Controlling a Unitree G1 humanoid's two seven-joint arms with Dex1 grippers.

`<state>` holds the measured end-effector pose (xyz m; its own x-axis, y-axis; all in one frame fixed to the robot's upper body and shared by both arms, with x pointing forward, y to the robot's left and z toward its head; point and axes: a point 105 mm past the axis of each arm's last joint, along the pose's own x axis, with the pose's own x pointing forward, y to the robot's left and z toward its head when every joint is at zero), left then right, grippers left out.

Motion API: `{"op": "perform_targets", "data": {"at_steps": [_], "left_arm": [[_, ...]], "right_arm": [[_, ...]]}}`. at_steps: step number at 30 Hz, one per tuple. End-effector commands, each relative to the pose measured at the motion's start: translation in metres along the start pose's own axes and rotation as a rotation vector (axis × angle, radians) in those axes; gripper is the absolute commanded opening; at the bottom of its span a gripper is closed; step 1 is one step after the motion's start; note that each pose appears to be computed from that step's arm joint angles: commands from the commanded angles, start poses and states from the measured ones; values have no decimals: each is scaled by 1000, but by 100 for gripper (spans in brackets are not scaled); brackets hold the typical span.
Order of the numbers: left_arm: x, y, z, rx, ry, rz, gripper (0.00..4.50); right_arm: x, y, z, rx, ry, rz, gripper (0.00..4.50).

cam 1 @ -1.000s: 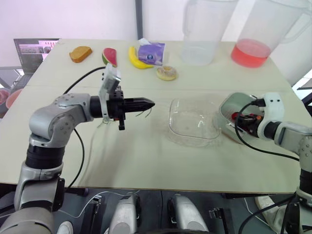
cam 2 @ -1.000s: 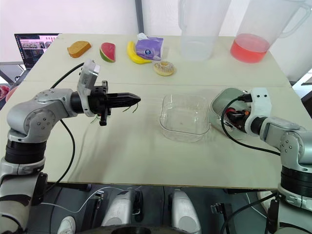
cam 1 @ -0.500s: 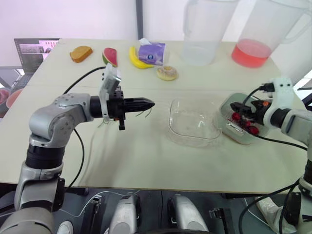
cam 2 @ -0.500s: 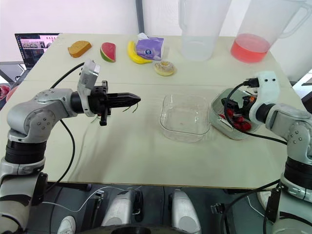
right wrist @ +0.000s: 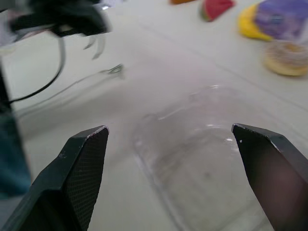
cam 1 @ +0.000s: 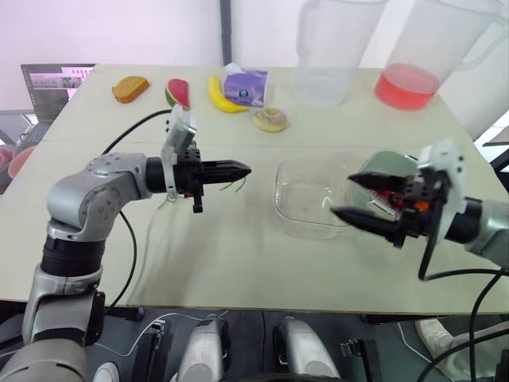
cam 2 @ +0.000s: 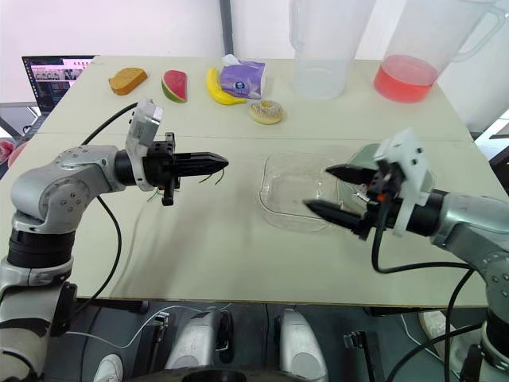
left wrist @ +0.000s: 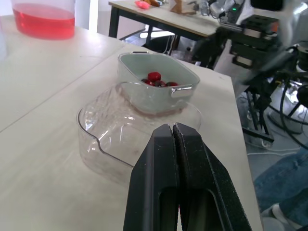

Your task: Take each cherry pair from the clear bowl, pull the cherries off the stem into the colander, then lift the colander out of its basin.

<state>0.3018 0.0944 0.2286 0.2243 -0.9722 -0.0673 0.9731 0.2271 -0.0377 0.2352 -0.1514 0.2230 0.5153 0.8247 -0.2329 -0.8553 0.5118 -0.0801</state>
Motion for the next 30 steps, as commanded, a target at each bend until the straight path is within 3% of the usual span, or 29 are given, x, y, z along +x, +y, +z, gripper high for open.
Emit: {"op": "perform_targets", "data": {"at_steps": [1, 10, 13, 16, 30], "left_arm": [[-8, -2, 10, 62, -18, 39, 0], [-46, 12, -4, -17, -31, 277, 0], [-93, 49, -27, -119, -40, 580, 0], [-120, 66, -45, -195, -54, 741, 0], [-128, 78, -108, -392, -94, 865, 0]], "right_arm": [[7, 7, 7, -83, 10, 45, 440], [23, 9, 7, -124, 66, 89, 440], [27, 11, 8, -133, 70, 107, 440], [30, 14, 9, -151, 77, 120, 440], [38, 16, 12, -163, 112, 135, 440]]}}
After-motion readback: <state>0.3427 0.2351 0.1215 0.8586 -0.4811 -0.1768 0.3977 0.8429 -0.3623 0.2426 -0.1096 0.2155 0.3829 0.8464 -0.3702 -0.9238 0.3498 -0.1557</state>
